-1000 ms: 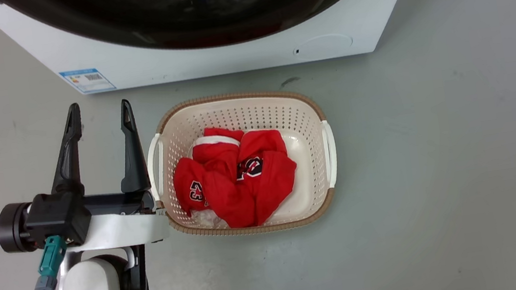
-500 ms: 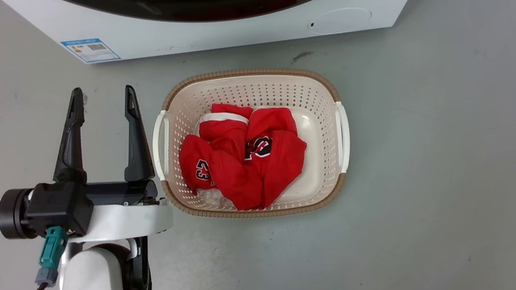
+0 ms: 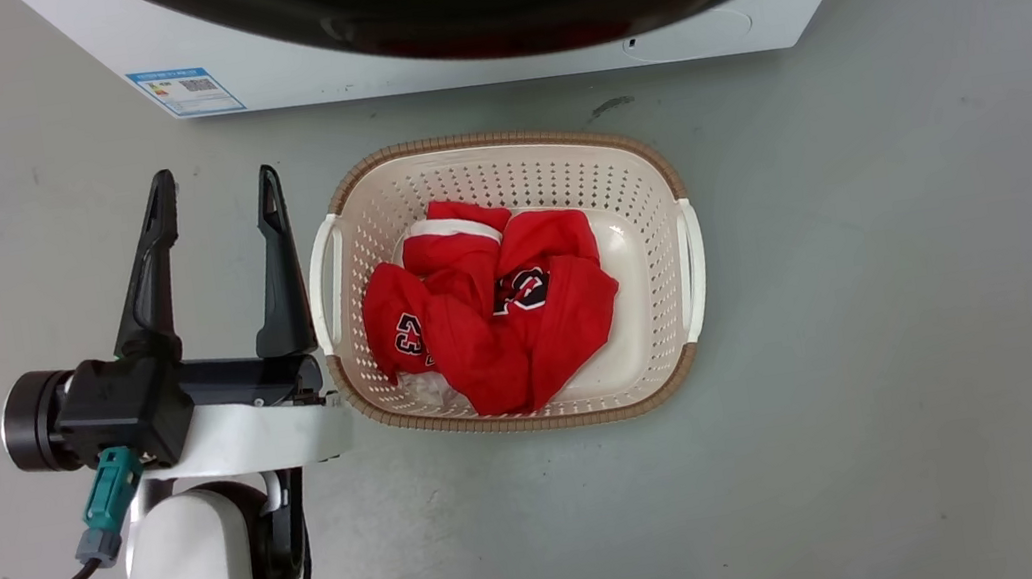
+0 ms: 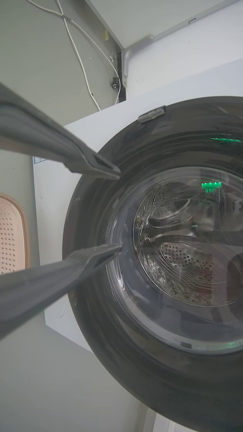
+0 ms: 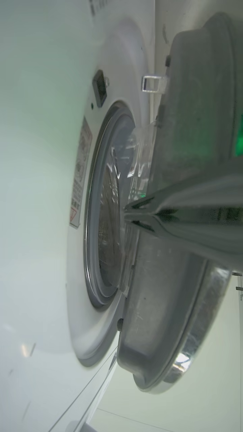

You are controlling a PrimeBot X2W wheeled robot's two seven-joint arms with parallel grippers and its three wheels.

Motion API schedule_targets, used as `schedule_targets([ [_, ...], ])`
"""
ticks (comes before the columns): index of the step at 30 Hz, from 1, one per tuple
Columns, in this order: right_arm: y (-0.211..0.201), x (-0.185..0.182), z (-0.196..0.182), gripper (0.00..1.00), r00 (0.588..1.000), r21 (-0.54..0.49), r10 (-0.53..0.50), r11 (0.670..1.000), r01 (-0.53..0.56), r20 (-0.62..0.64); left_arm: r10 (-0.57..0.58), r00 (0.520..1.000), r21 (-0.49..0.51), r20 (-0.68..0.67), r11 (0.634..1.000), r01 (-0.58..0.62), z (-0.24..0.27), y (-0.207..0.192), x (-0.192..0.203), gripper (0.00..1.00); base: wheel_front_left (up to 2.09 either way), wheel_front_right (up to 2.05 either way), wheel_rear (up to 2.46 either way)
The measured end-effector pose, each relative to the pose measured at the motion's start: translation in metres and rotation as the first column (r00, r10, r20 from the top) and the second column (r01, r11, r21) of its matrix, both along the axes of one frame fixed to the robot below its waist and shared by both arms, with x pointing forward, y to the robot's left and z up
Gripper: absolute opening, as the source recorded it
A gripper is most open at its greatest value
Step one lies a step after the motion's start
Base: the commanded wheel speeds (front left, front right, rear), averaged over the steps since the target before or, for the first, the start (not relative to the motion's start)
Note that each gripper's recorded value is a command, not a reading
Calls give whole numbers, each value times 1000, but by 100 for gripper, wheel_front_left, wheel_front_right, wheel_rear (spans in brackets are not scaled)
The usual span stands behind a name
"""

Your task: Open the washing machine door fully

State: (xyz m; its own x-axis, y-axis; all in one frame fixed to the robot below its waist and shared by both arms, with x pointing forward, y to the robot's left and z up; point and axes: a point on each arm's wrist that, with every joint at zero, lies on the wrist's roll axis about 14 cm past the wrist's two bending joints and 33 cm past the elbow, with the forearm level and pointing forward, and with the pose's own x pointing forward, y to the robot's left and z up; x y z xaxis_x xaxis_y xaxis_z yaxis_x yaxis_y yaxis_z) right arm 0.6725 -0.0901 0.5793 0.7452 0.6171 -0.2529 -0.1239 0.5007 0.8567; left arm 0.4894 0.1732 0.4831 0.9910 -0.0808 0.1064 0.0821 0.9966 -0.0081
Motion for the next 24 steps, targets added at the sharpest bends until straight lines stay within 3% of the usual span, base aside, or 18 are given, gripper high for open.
schedule_targets([
  [11,20,-46,-7,0,985,15,162,987,-161,-57,-8,999,-14,37,1000,9,19,-6,-4,100,0,0,0],
  [24,67,-137,7,0,923,56,383,923,-380,-46,-18,996,-20,82,1000,20,49,-10,-38,100,0,0,0],
])
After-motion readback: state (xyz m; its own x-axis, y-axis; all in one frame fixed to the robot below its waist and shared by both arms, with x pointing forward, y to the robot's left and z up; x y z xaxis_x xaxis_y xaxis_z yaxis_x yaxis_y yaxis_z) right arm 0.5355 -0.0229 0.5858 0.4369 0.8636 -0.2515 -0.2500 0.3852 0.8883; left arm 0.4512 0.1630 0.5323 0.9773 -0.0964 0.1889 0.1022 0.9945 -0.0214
